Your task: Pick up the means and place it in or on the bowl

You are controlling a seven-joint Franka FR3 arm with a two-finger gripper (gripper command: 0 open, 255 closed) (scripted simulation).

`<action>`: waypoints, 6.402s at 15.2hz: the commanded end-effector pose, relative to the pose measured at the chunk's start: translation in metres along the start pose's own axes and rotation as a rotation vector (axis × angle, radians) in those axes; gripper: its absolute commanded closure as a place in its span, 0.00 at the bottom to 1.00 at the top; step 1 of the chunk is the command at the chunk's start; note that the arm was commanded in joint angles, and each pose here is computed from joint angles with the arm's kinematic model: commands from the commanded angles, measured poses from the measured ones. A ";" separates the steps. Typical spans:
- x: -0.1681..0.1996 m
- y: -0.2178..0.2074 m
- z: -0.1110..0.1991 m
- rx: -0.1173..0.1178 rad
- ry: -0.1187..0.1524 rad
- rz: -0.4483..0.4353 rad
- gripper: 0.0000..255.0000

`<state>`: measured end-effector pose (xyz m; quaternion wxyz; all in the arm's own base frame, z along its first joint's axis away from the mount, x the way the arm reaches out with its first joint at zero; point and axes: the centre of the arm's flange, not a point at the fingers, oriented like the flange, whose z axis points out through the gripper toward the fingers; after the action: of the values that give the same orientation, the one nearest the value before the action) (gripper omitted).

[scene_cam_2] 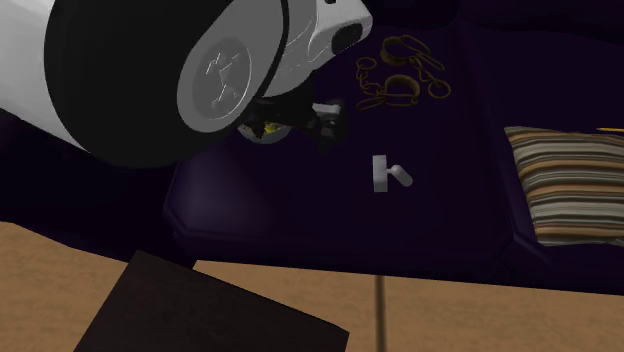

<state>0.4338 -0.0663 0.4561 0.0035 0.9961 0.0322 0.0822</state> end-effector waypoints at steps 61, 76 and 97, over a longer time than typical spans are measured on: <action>0.107 0.141 0.288 -0.207 -0.148 -0.200 1.00; 0.120 0.142 0.210 -0.207 -0.148 -0.200 1.00; 0.161 -0.026 0.169 -0.207 -0.148 -0.200 1.00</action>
<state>0.6179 -0.0444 0.3162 0.1164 0.9855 0.1232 0.0108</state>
